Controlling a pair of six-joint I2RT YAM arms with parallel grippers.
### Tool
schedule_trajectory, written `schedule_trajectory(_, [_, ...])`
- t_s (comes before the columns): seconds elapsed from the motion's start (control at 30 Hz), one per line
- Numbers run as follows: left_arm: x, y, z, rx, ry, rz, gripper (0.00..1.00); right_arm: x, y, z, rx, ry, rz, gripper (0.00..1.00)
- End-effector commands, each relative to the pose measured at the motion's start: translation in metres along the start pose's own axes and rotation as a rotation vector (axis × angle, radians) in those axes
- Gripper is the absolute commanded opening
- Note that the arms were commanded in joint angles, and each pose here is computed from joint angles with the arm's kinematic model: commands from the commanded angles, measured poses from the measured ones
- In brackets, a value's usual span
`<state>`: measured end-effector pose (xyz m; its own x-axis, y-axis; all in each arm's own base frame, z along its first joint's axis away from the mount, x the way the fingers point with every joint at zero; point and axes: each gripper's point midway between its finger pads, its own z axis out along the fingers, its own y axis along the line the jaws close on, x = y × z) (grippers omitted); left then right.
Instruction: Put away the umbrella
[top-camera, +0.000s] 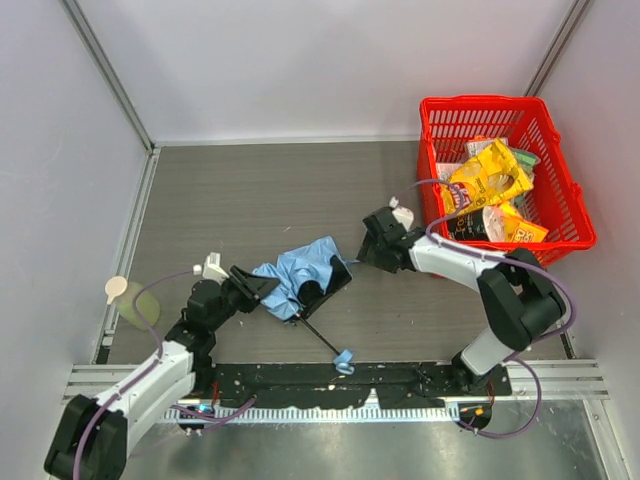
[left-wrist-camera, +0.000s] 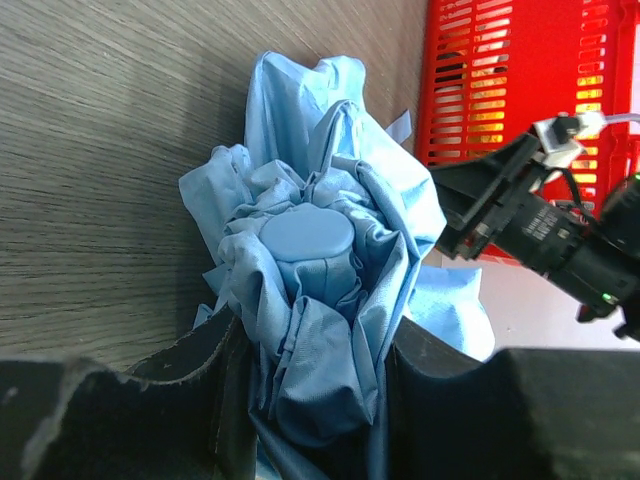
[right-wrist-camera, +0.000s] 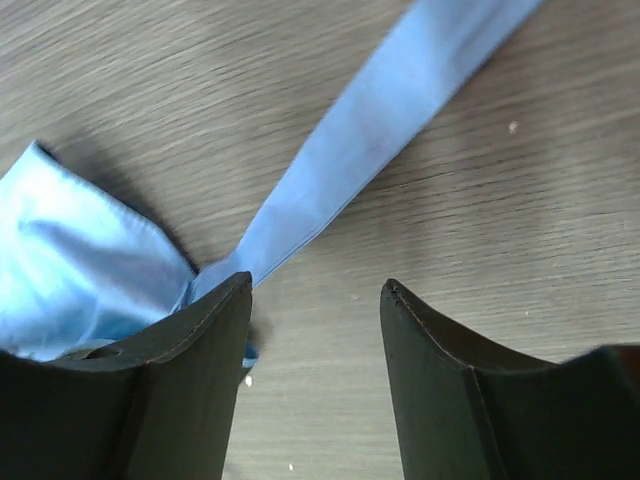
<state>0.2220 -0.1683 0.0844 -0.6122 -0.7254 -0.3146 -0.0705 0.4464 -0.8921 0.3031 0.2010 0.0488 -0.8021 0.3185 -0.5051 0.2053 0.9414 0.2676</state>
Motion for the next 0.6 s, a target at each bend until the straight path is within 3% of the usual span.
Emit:
schedule_trajectory(0.0, [0.003,-0.011,-0.006,0.035,0.029,0.089,0.0,-0.003,0.009,0.022,-0.018,-0.012,0.291,0.58])
schedule_trajectory(0.07, [0.007,-0.01,-0.008,0.034,0.045,0.081,0.0,-0.012,0.018,0.032,-0.048,-0.055,0.302,0.55])
schedule_trajectory(0.13, [0.009,-0.009,-0.009,0.035,0.059,0.069,0.0,-0.019,0.026,0.041,-0.086,-0.071,0.301,0.44])
schedule_trajectory(0.27, [0.008,-0.011,-0.007,0.043,0.053,0.056,0.0,-0.044,0.048,0.066,-0.178,-0.141,0.251,0.04])
schedule_trajectory(0.5, [-0.007,0.002,-0.003,-0.054,-0.03,0.011,0.0,-0.11,0.062,0.086,-0.322,-0.325,0.208,0.01])
schedule_trajectory(0.57, [-0.011,0.01,-0.002,-0.076,-0.067,-0.023,0.0,-0.12,0.069,0.092,-0.362,-0.326,0.206,0.01])
